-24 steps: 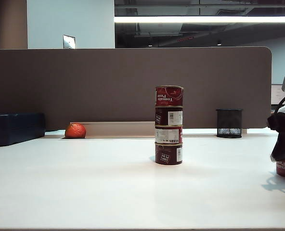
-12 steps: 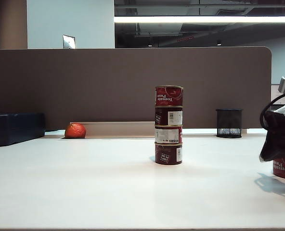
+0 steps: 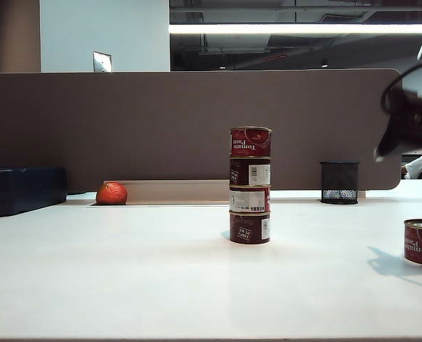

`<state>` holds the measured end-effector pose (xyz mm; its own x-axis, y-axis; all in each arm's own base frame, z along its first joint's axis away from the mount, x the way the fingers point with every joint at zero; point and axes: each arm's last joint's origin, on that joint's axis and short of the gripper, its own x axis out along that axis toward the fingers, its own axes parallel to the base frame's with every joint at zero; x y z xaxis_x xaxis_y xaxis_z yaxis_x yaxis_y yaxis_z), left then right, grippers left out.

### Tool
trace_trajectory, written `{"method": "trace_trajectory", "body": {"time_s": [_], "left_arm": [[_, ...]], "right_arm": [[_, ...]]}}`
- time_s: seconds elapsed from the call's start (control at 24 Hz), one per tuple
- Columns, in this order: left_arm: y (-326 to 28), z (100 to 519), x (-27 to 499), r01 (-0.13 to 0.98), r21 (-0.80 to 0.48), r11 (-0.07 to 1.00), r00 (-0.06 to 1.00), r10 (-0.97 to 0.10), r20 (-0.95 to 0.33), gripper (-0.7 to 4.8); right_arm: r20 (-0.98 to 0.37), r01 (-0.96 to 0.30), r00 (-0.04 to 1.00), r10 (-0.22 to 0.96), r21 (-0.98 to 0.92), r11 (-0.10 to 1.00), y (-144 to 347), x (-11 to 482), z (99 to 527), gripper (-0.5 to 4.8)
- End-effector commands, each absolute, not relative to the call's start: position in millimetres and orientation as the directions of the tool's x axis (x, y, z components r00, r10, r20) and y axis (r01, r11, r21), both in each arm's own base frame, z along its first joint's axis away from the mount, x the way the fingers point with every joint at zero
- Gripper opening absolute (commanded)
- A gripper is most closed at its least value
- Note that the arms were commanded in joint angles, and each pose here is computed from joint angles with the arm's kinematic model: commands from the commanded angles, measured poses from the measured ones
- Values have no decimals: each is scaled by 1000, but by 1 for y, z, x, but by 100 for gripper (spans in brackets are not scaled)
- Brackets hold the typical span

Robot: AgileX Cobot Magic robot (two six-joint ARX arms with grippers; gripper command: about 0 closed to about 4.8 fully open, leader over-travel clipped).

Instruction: Take a can of tomato sauce from the stacked ones and place it on the table.

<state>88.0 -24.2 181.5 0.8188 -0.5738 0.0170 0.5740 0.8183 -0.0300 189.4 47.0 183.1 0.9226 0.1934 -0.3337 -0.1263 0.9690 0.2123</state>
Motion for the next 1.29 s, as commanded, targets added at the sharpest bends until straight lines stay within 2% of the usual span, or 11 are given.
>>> {"method": "trace_trajectory", "body": {"time_s": [0.04,0.08,0.13,0.17,0.21,0.25,0.29,0.88,1.0,1.29], "left_arm": [[-24,185,87,574,-22,819,819,-573,35,-6],[-24,185,87,574,-22,819,819,-573,35,-6],[-24,185,87,574,-22,819,819,-573,35,-6],[-24,185,87,574,-22,818,819,-573,35,-6],[-24,185,87,574,-22,818,819,-573,35,-6],[-24,185,87,574,-22,818,819,-573,35,-6],[-24,185,87,574,-22,818,819,-573,35,-6],[-24,185,87,574,-22,818,819,-573,35,-6],[-24,185,87,575,-22,818,818,-574,36,-6],[-24,187,87,574,-7,819,818,-573,49,-6]], "right_arm": [[-272,-134,947,174,161,978,42,181,198,242],[-262,-135,950,169,144,980,41,179,201,198],[-249,-132,955,160,127,983,38,174,205,129],[-238,-129,959,155,124,984,36,171,208,98],[-223,-123,964,146,116,986,33,165,212,45],[-210,-118,968,140,115,986,31,162,215,4],[-190,-111,973,131,116,987,28,156,219,-8],[-179,-124,975,129,40,992,19,112,223,-8],[-157,-80,984,85,38,996,16,103,211,-8],[-58,-124,990,126,44,991,15,90,179,-7]]}}
